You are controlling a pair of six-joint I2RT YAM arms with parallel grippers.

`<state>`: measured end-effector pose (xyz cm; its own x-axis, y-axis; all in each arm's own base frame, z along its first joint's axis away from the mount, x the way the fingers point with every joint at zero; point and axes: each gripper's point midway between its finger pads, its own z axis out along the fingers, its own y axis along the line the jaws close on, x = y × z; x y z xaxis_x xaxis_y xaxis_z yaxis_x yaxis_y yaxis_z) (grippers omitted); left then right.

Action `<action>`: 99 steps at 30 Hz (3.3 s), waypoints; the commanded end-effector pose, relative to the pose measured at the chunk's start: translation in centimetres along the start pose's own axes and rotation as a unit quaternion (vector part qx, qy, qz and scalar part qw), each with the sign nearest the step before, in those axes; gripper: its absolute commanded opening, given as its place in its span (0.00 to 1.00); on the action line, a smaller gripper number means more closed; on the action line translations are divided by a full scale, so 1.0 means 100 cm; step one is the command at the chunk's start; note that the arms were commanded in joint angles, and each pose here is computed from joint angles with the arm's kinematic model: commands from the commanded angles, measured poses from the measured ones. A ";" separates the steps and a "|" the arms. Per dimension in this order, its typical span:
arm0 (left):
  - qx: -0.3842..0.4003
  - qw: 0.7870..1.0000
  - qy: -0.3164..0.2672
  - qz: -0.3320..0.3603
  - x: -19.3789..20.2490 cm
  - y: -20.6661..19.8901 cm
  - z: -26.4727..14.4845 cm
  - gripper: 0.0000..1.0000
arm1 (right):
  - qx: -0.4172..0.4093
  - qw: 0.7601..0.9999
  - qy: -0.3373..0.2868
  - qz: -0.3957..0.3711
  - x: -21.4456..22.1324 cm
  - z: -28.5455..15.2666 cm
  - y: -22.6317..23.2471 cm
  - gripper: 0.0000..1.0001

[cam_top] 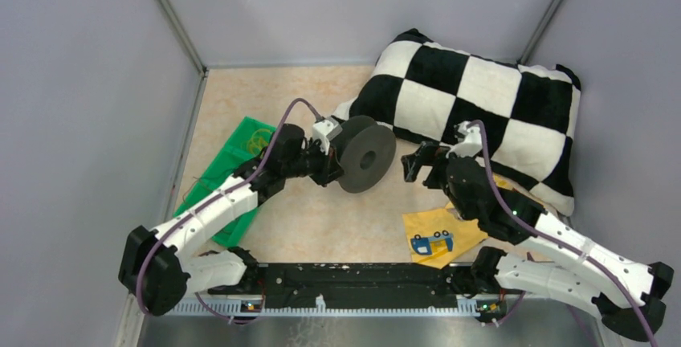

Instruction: Wrap the cables

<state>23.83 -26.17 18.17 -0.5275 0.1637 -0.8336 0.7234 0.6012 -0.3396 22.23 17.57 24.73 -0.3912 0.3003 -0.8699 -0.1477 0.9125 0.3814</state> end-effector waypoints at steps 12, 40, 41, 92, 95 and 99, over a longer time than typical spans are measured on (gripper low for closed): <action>0.291 0.947 0.130 -0.034 -0.002 -0.070 0.030 0.00 | 0.039 0.998 -0.004 -0.043 -0.009 -0.016 -0.035 0.99; -0.031 0.997 0.054 -0.053 -0.084 0.041 0.020 0.89 | 0.022 0.998 0.052 0.023 0.010 0.008 -0.041 0.99; -0.060 0.996 0.038 -0.060 -0.089 0.047 0.007 0.93 | 0.017 0.998 0.054 0.022 0.011 0.009 -0.039 0.99; -0.540 0.778 -0.014 -0.322 -0.005 0.288 -0.116 0.00 | -0.017 0.998 0.047 0.039 0.004 0.007 -0.025 0.99; -0.533 0.793 -0.082 -0.283 -0.057 0.264 -0.149 0.00 | -0.018 0.998 0.042 0.043 0.001 0.006 -0.024 0.99; -0.433 0.868 -0.190 -0.148 -0.140 0.203 -0.178 0.00 | -0.028 0.998 0.042 0.047 0.001 0.008 -0.020 0.99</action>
<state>38.11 -0.34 16.87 -0.5939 -0.3990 -0.6987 -0.4129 0.8964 -0.1610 22.78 15.79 21.44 -0.5222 0.3105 -0.7943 -0.1396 0.8877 0.4388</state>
